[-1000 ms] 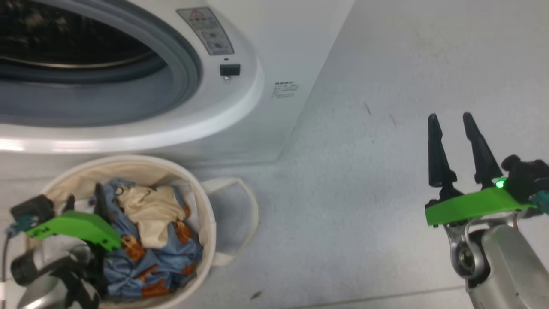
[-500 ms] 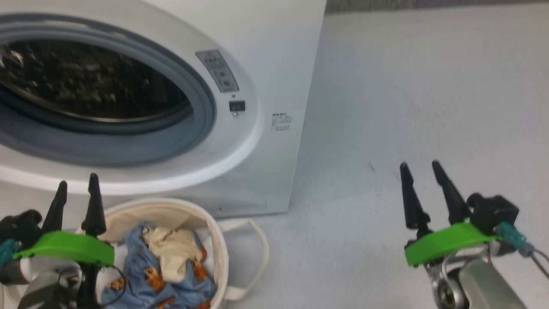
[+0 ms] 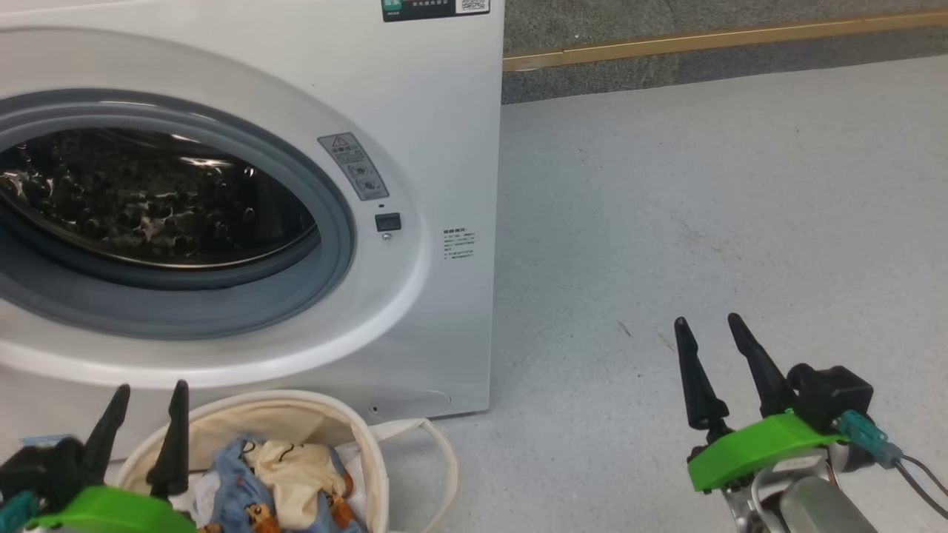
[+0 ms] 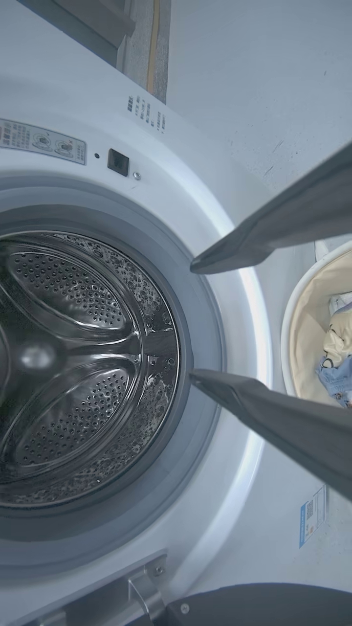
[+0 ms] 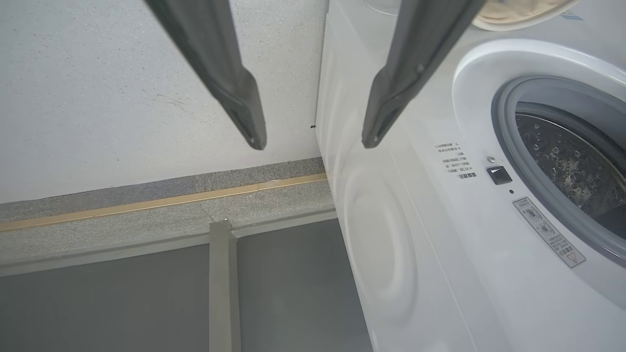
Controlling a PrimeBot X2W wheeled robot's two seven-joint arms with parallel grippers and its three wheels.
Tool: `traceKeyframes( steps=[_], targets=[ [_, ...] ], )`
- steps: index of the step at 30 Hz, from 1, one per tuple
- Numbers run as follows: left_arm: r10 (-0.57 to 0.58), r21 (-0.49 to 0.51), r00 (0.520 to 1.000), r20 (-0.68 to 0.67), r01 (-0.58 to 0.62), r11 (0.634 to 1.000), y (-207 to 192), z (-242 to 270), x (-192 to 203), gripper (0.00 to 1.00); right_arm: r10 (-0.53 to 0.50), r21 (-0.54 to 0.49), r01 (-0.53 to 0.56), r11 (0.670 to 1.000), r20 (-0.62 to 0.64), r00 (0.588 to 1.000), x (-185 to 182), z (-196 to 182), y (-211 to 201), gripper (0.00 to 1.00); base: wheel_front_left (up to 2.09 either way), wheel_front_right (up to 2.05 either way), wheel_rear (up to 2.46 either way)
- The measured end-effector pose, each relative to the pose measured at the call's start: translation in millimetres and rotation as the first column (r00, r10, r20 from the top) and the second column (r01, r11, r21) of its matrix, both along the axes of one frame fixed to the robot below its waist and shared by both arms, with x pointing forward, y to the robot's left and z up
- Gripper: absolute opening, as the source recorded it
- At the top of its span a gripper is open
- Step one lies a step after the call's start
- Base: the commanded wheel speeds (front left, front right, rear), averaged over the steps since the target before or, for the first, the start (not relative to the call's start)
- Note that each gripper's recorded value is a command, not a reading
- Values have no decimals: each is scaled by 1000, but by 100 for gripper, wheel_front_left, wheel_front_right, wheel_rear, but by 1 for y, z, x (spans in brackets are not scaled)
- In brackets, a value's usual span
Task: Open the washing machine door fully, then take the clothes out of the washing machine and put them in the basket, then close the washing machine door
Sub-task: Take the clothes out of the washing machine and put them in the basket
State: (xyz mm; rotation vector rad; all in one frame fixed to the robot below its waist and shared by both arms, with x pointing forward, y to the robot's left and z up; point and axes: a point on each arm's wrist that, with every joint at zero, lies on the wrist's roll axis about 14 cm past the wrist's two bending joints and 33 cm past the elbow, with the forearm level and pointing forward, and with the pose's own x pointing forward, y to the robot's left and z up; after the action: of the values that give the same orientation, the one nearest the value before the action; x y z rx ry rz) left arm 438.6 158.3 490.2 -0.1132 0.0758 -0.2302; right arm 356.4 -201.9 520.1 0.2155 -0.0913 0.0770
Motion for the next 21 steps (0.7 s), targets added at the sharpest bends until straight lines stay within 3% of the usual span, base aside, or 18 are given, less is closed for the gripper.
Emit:
traceKeyframes(
  steps=[21],
  targets=[
    [10, -4, 1000, 27, -10, 1000, 4, 17, -7, 100, 23, -9, -23, 1000, 23, 999, -3, 7, 7, 100, 0, 0, 0]
  ],
)
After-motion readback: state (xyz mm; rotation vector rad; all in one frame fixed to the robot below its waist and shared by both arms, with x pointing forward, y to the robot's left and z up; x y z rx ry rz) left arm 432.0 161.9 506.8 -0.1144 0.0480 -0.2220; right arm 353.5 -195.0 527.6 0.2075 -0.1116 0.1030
